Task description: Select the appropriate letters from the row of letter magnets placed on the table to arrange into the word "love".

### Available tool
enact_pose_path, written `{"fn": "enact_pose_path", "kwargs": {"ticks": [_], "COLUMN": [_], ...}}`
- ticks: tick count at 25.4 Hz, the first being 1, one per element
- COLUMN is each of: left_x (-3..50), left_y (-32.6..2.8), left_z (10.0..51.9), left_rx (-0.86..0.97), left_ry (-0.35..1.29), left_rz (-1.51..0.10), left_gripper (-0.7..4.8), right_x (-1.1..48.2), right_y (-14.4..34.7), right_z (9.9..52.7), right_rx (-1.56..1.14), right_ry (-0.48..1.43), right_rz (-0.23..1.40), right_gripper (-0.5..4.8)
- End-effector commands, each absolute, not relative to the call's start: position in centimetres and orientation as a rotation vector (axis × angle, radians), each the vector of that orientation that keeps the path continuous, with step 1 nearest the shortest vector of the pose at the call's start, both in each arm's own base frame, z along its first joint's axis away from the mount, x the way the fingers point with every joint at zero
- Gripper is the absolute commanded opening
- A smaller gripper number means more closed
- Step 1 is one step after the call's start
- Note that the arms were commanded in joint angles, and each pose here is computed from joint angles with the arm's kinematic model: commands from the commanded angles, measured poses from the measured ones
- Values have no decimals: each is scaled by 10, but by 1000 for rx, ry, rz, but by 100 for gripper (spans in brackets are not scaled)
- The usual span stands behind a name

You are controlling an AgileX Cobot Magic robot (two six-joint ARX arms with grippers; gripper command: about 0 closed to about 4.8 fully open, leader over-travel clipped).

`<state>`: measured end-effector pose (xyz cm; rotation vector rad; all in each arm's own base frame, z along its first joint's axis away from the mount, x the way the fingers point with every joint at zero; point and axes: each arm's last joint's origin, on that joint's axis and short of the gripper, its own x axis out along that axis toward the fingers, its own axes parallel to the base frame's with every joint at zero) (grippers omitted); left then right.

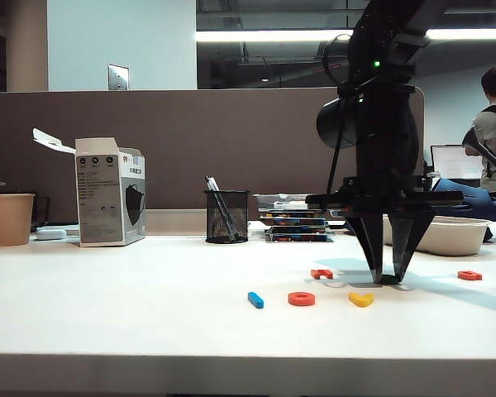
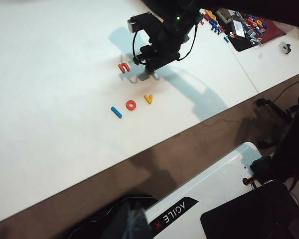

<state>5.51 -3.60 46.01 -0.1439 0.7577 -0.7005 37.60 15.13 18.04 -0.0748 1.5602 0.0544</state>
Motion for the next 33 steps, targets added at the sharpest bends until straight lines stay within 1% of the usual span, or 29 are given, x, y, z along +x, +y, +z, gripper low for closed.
{"fn": "enact_pose_path", "kwargs": {"ticks": [1,8,10,17,26,33], "left_x": [54,54,54,54,53,52], "left_y": [-35,-35,-35,-35,-35,-35], "left_z": [461,461,461,461,461,461], "left_rx": [-138,-138,-138,-138,-141,-141], "left_ry": [748,748,748,748,752,747], "left_rz": [-708,-708,-707,-707,-714,-715], "left_gripper": [-5,-6,-5,-6,-5,-5], "right_x": [375,373,371,366,362,347], "right_y": [151,150,149,148,156,158], "right_z": [174,174,174,175,175,160], "right_rx": [-88,-96,-101,-117,-136,-170], "right_ry": [1581,1608,1625,1671,1680,1733], "right_rz": [42,34,29,16,23,20], "right_gripper": [77,78,96,95,95,95]}}
